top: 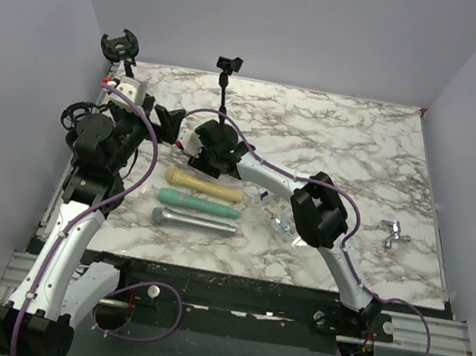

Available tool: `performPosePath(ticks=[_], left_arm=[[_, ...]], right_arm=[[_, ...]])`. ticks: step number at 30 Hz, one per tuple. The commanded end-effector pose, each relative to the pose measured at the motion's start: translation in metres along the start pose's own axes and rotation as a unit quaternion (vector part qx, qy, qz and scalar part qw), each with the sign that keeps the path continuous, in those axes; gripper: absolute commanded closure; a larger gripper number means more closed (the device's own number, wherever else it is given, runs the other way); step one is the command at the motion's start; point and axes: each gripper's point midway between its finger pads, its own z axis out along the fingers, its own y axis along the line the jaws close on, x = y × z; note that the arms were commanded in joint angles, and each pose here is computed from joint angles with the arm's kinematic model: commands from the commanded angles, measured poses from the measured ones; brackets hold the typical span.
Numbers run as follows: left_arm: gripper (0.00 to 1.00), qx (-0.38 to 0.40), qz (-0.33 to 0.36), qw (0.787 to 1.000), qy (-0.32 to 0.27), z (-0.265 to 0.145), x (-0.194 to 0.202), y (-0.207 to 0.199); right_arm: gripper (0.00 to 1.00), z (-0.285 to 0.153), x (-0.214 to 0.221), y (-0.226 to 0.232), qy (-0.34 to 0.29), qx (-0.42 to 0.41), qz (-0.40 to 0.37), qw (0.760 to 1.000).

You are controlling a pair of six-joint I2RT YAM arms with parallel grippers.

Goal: Remove the microphone from the stand

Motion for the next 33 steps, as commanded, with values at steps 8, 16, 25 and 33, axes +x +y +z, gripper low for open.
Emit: performPosePath(ticks=[8, 16, 25, 33], left_arm=[[0.19, 0.002, -0.002, 1.0, -0.006, 0.001, -0.002, 0.0], [0.19, 0.003, -0.003, 1.0, -0.008, 0.0, -0.003, 0.0], [0.19, 0.005, -0.006, 1.0, -0.009, 0.0, -0.003, -0.001], [0.19, 0.008, -0.01, 1.0, -0.007, 0.001, -0.002, -0.002]], right_arm=[[0.07, -0.028, -0.032, -0.008, -0.038, 0.025, 0.065, 0.997], [0.0, -0.069, -0.053, -0.036, -0.085, 0.069, 0.11, 0.988], [0.0, -0.114, -0.059, -0.071, -0.116, 0.134, 0.183, 0.967], [0.0, -0.177, -0.071, -0.135, -0.248, 0.11, 0.406, 0.873]])
